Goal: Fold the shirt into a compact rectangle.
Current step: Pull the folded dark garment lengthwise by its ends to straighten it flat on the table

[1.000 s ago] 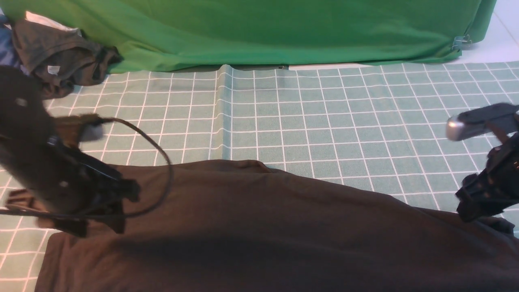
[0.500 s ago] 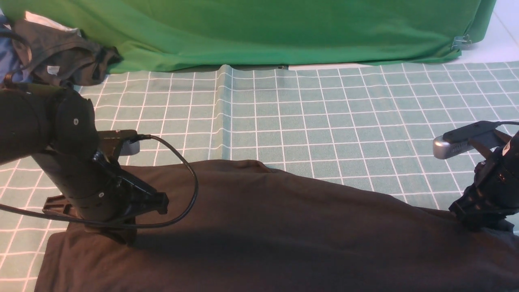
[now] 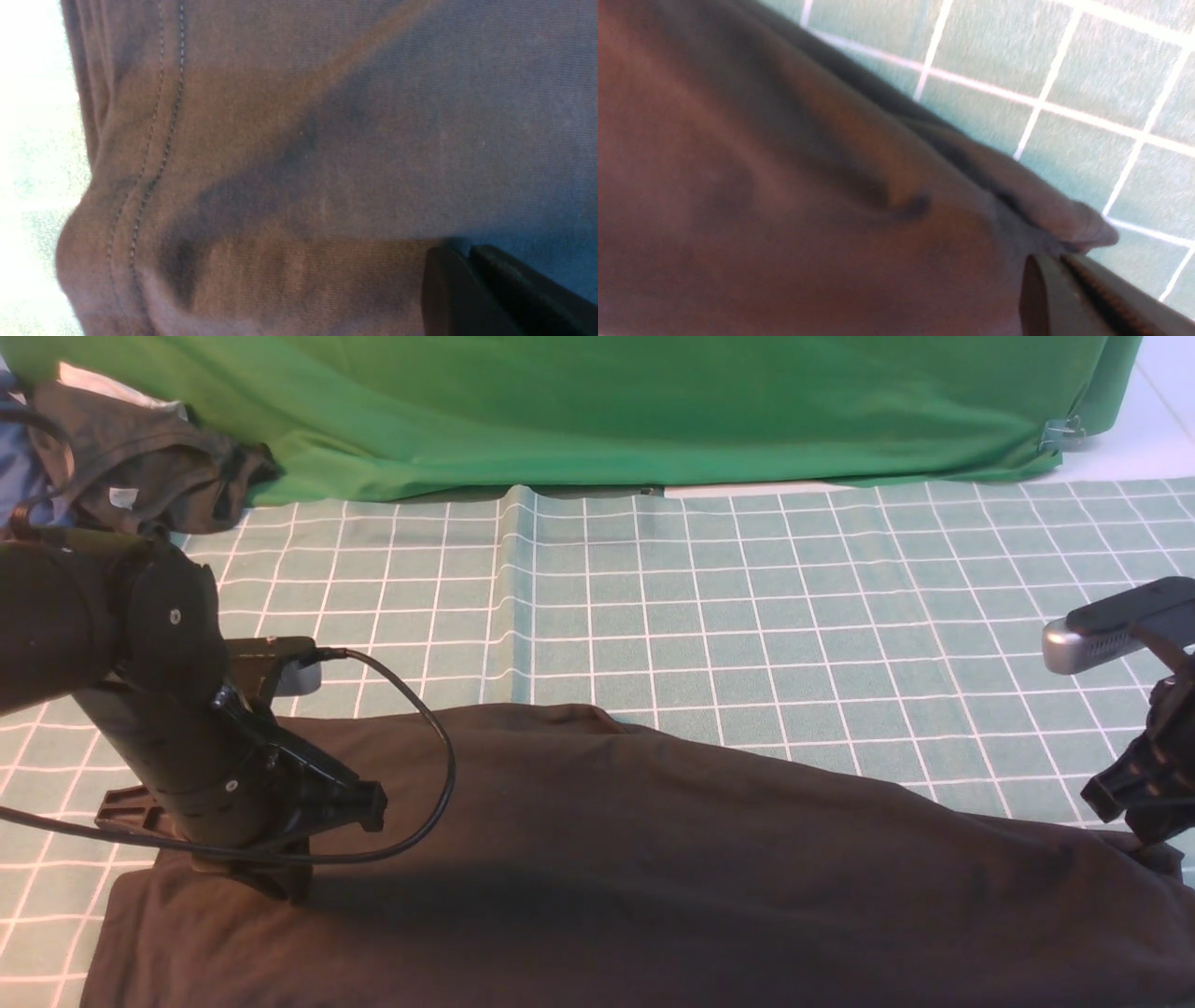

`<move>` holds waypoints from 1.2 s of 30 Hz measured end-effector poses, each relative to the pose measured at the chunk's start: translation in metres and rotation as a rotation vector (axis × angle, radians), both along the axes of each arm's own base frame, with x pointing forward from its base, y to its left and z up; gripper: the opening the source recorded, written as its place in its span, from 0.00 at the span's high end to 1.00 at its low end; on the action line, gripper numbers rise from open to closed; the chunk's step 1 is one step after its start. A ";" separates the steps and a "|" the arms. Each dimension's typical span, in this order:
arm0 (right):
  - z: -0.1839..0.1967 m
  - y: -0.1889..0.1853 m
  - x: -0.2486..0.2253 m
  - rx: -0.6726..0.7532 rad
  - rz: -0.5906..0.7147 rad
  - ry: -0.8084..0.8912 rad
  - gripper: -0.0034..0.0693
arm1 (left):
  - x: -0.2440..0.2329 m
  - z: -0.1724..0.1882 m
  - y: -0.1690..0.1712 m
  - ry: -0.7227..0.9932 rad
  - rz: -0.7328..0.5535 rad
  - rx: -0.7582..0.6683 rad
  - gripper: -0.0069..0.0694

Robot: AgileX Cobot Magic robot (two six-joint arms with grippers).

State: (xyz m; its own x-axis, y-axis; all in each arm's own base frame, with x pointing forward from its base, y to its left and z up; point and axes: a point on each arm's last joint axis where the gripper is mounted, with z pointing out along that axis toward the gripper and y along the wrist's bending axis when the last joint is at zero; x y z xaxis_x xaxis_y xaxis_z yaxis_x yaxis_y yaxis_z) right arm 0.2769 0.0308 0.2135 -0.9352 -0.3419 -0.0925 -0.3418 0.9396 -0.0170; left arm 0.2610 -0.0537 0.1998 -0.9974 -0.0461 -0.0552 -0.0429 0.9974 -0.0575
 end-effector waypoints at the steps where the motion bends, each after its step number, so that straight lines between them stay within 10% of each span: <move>1: 0.000 0.000 0.001 0.002 0.000 -0.016 0.92 | 0.000 0.000 0.000 0.000 -0.001 0.000 0.90; 5: 0.001 0.005 0.008 0.056 -0.029 -0.083 0.90 | 0.000 0.000 0.000 -0.005 -0.015 0.000 0.90; 12: -0.014 0.012 0.013 0.126 -0.023 -0.042 0.44 | 0.001 0.000 0.000 -0.012 -0.021 -0.003 0.90; 16: -0.027 0.012 0.013 0.119 -0.008 0.037 0.37 | 0.001 0.000 0.000 -0.012 -0.022 -0.003 0.90; 20: -0.040 0.013 0.015 0.116 -0.004 0.087 0.45 | 0.001 0.000 0.000 -0.012 -0.023 -0.003 0.90; 27: -0.040 0.013 0.015 0.115 0.020 0.091 0.89 | 0.001 0.000 0.000 -0.011 -0.026 -0.002 0.90; 36: -0.001 0.008 0.004 0.079 0.043 -0.033 0.91 | 0.001 0.000 0.000 -0.013 -0.047 -0.001 0.90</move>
